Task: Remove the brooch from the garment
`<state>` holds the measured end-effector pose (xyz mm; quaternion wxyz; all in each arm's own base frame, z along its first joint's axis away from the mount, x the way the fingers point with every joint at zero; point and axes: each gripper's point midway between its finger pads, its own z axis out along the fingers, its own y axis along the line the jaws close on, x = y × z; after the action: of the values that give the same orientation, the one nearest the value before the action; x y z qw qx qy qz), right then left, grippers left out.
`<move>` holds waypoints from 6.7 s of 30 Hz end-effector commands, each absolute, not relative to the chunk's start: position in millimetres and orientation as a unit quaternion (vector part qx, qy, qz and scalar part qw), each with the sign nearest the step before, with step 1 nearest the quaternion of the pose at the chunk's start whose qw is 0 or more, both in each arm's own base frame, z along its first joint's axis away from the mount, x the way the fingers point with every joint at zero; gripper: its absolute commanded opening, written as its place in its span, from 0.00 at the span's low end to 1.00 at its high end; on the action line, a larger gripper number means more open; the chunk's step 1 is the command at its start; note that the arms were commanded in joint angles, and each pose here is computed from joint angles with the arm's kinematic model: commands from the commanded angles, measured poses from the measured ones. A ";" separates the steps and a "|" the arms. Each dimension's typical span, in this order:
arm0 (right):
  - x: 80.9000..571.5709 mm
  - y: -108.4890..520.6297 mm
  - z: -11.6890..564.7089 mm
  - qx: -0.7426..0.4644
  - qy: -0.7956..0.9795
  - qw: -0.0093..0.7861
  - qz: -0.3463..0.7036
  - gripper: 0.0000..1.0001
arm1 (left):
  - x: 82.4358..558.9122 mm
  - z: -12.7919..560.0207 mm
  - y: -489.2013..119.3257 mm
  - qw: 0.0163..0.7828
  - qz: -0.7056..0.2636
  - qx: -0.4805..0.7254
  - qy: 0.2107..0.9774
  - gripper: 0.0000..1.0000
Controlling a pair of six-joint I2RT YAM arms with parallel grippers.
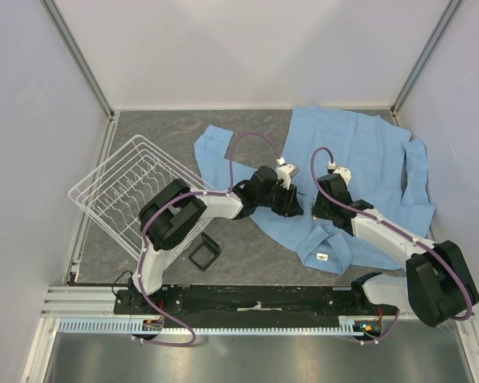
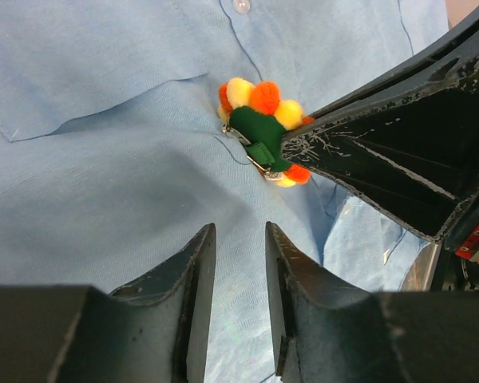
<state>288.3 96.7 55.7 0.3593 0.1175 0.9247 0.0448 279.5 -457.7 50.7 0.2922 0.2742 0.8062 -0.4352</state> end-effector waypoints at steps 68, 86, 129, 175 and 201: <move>306.5 106.1 57.6 0.069 0.930 0.358 0.040 0.19 | 278.6 31.2 -477.6 0.236 -0.461 0.232 0.823 0.14; 322.0 109.6 79.3 0.006 0.934 0.356 0.022 0.20 | 279.6 33.1 -477.9 0.239 -0.463 0.237 0.820 0.15; 314.2 107.1 46.1 0.096 0.933 0.269 0.218 0.18 | 279.1 54.9 -479.8 0.251 -0.484 0.250 0.800 0.16; 287.5 101.8 26.4 0.122 0.921 0.310 0.204 0.25 | 325.4 84.8 -477.9 0.291 -0.515 0.247 0.768 0.33; 345.0 118.5 98.5 0.078 0.898 0.379 0.208 0.39 | 316.1 76.7 -448.5 0.314 -0.486 0.236 0.781 0.27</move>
<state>314.4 109.3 61.8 0.3387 0.0989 0.9137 0.2017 302.8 -449.3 28.0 0.2418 0.2148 0.8149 -0.4809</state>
